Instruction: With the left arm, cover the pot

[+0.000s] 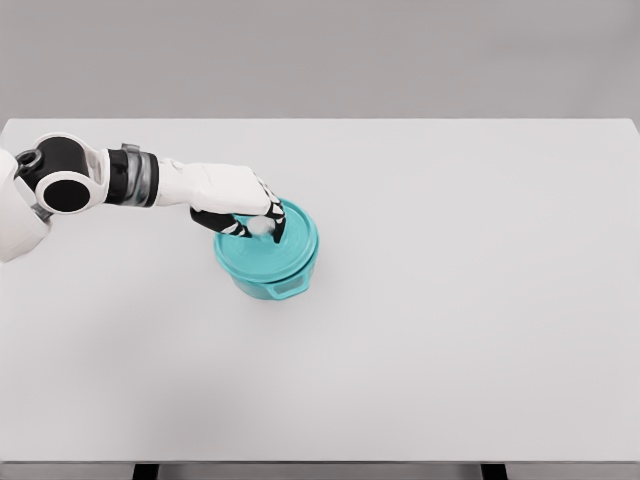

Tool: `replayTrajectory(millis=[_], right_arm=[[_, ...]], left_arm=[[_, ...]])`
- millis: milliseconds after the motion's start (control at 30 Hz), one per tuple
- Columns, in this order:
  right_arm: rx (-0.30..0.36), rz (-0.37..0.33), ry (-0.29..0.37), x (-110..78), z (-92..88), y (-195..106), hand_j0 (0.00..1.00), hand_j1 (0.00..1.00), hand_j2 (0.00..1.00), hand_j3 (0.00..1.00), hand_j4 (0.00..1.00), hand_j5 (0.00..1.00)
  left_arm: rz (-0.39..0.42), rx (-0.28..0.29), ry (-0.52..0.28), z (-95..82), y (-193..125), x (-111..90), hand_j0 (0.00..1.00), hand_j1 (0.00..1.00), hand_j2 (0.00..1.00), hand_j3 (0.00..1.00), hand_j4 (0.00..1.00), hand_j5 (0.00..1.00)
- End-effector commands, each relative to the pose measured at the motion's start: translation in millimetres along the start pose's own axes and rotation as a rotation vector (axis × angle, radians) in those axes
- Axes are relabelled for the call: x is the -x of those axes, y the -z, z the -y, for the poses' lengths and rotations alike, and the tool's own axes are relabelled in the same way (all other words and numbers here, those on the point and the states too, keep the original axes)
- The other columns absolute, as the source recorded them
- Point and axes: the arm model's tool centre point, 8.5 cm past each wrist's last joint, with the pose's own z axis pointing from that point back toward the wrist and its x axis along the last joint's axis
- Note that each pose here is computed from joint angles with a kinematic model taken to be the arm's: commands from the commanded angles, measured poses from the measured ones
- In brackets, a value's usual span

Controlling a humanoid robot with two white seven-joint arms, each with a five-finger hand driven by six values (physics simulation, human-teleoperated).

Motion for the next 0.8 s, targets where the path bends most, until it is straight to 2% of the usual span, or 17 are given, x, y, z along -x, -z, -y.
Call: replayTrajectory(millis=[0, 433, 500, 767], right_arm=[[0.000, 0.000, 0.000, 0.1, 0.0, 0.0, 1.00, 1.00, 1.00, 1.00, 1.00, 1.00], [0.000, 0.000, 0.000, 0.1, 0.0, 0.0, 1.00, 1.00, 1.00, 1.00, 1.00, 1.00], [0.000, 0.000, 0.000, 0.1, 0.0, 0.0, 1.00, 1.00, 1.00, 1.00, 1.00, 1.00], [0.000, 0.000, 0.000, 0.1, 0.0, 0.0, 1.00, 1.00, 1.00, 1.00, 1.00, 1.00]], left_arm=[[0.000, -0.003, -0.004, -0.5, 0.0, 0.2, 0.57, 0.57, 0.57, 0.57, 0.57, 0.57], [0.006, -0.001, -0.006, 0.2, 2.9, -1.1, 0.63, 0.63, 0.63, 0.63, 0.63, 0.63], [0.006, -0.001, -0.006, 0.2, 2.9, -1.1, 0.68, 0.68, 0.68, 0.68, 0.68, 0.68], [0.003, 0.000, -0.006, 0.7, 1.8, -0.4, 0.73, 0.73, 0.73, 0.73, 0.73, 0.73]])
